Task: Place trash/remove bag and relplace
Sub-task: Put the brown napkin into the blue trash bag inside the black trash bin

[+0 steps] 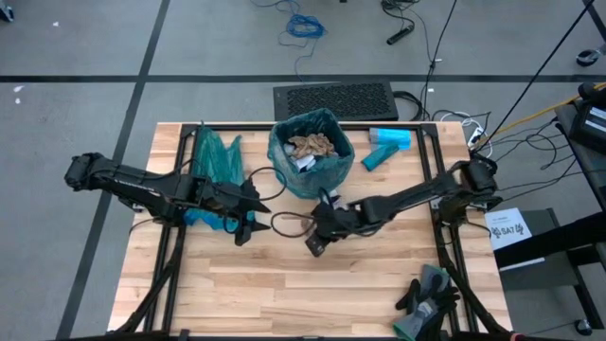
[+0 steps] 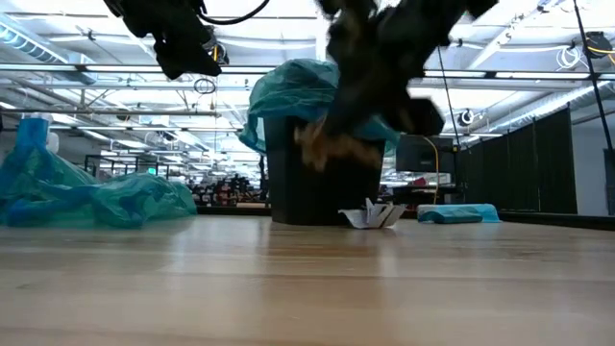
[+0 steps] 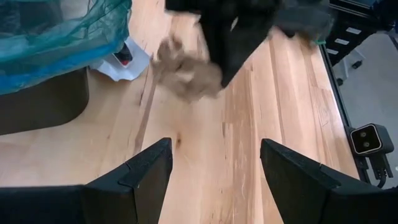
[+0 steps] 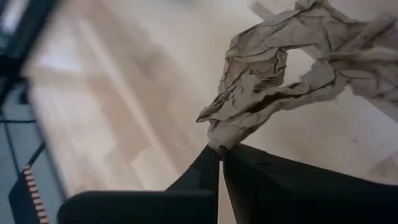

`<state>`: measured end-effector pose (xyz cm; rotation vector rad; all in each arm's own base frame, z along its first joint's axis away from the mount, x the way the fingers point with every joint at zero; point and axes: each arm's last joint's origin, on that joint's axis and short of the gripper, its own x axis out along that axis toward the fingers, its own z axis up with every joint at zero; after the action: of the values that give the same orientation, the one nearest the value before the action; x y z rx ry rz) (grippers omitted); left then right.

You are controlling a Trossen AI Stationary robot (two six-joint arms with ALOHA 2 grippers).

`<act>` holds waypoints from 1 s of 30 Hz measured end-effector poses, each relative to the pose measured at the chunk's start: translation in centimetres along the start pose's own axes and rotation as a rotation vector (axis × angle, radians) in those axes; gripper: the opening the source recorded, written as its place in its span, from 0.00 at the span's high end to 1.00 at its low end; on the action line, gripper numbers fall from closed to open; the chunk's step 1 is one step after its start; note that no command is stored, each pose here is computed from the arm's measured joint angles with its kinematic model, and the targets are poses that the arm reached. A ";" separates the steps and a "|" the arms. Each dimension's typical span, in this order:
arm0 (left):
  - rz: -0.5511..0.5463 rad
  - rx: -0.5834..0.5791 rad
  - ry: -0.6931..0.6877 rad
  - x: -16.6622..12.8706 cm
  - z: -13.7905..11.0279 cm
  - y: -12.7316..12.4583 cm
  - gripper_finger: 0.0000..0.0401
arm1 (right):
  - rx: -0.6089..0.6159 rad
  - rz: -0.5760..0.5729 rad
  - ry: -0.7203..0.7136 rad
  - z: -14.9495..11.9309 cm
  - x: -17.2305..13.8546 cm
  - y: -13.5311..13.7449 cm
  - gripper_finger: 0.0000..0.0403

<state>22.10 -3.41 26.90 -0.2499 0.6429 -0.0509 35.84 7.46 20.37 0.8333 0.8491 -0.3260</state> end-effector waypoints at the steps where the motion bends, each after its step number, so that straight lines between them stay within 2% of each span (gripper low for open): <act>1: 0.000 0.000 0.000 0.0 0.0 0.0 0.39 | -0.015 0.010 -0.007 -0.1 -0.9 0.3 1.00; 8: -0.001 0.000 -0.002 0.0 0.0 0.0 0.39 | -0.142 0.108 -0.122 0.7 -7.1 1.6 1.00; 12: -0.002 0.000 -0.006 0.0 0.1 0.0 0.39 | -0.176 0.202 -0.219 2.0 -10.3 1.9 1.00; 16: -0.007 0.000 -0.022 0.0 0.2 -0.1 0.39 | -0.231 0.249 -0.332 4.1 -12.4 1.5 1.00; 23: -0.014 0.001 -0.044 0.0 0.4 -0.1 0.39 | -0.310 0.176 -0.442 10.0 -15.1 0.4 1.00; 30: -0.014 0.001 -0.045 0.0 0.4 -0.1 0.39 | -0.359 0.029 -0.416 15.4 -15.5 -1.2 1.00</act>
<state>22.34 -3.45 27.27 -0.2540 0.5967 -0.0591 33.47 -5.99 37.52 0.4204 0.4840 -0.2967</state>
